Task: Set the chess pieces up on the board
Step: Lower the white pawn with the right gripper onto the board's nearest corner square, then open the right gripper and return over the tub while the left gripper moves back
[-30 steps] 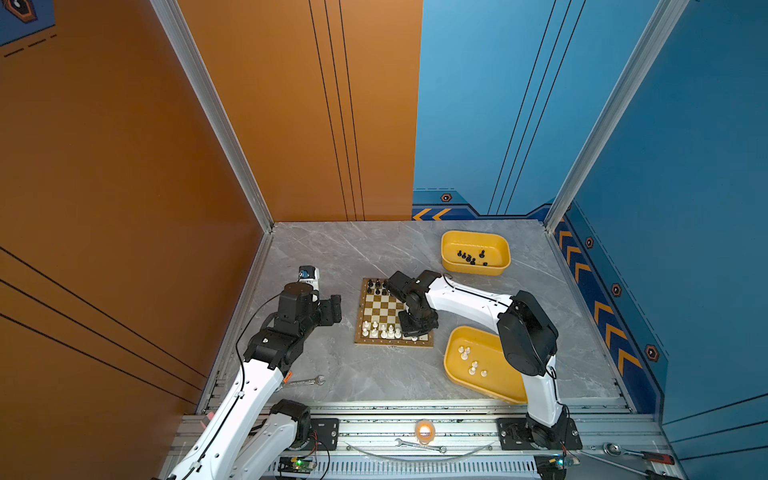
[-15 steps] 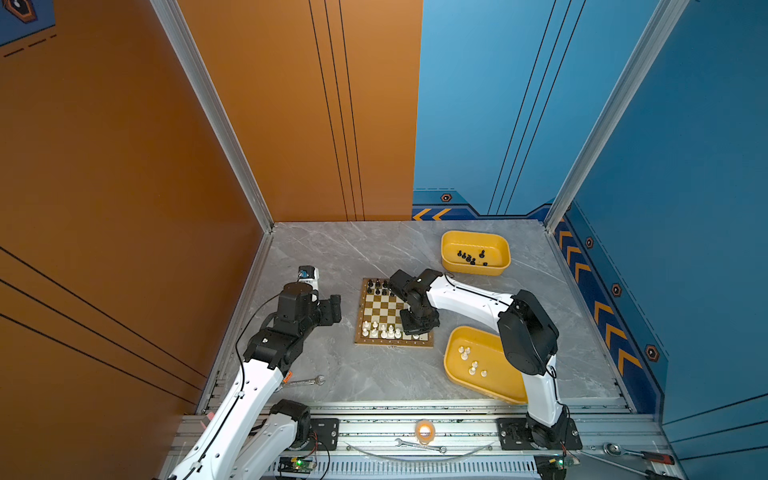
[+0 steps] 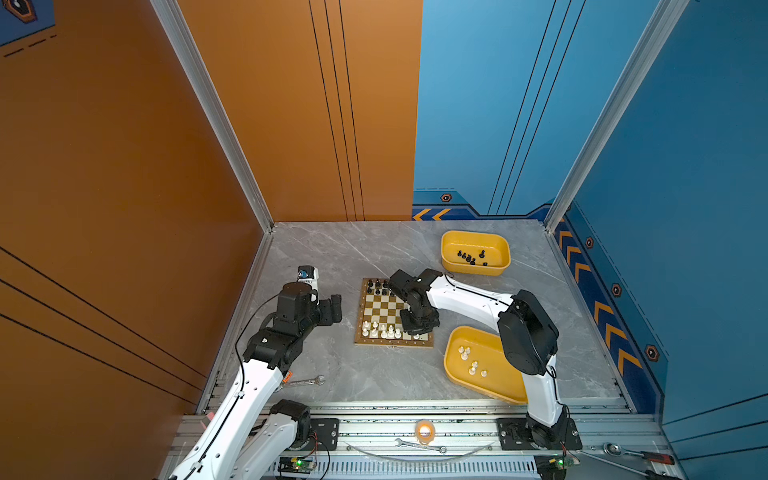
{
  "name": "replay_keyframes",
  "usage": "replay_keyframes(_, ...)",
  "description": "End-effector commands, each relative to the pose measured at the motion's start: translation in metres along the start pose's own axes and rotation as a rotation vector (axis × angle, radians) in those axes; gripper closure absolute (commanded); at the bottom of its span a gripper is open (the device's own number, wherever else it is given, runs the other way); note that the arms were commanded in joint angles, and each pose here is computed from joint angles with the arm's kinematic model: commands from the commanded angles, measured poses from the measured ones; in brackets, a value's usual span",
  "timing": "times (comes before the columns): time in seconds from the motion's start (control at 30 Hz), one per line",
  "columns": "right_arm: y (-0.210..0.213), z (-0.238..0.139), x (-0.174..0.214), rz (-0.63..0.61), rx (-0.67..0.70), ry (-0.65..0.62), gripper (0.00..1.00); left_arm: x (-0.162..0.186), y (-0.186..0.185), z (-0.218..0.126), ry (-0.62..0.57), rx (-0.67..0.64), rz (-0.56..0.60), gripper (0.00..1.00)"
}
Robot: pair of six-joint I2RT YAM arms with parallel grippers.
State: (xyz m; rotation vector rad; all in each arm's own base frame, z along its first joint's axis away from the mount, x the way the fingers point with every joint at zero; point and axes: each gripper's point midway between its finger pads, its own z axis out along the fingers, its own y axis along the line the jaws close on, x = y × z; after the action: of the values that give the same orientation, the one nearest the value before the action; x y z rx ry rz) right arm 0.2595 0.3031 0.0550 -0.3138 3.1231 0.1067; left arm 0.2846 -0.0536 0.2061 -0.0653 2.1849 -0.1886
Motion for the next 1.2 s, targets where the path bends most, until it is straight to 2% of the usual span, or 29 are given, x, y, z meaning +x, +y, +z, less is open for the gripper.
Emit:
replay_keyframes(0.0, -0.003, -0.005, 0.003, -0.003, 0.005, 0.018, 0.67, 0.004, 0.001, 0.002, 0.008, 0.005, -0.006, 0.10)
replay_keyframes(0.1, -0.004, -0.010, 0.000, -0.004, 0.006, -0.001, 0.66, 0.004, 0.002, 0.002, 0.005, 0.005, -0.010, 0.10)
replay_keyframes(0.33, -0.007, -0.028, -0.014, 0.004, -0.025, -0.048, 0.55, 0.001, 0.002, 0.002, -0.006, 0.005, -0.010, 0.09)
replay_keyframes(0.6, -0.023, -0.070, -0.030, 0.046, -0.056, -0.155, 0.54, -0.013, -0.002, 0.003, -0.040, 0.017, -0.010, 0.09)
replay_keyframes(0.73, -0.044, -0.091, -0.023, 0.077, -0.023, -0.212, 0.61, -0.018, -0.014, 0.010, -0.035, 0.065, -0.020, 0.09)
replay_keyframes(0.87, -0.072, -0.100, 0.004, 0.112, 0.012, -0.243, 0.70, -0.020, -0.039, 0.021, -0.024, 0.122, 0.005, 0.08)
replay_keyframes(1.0, -0.098, -0.089, 0.038, 0.162, 0.025, -0.231, 0.76, -0.018, -0.077, 0.031, -0.003, 0.185, 0.068, 0.08)
replay_keyframes(1.17, -0.111, -0.066, 0.061, 0.192, 0.023, -0.195, 0.83, -0.012, -0.115, 0.040, 0.032, 0.241, 0.115, 0.08)
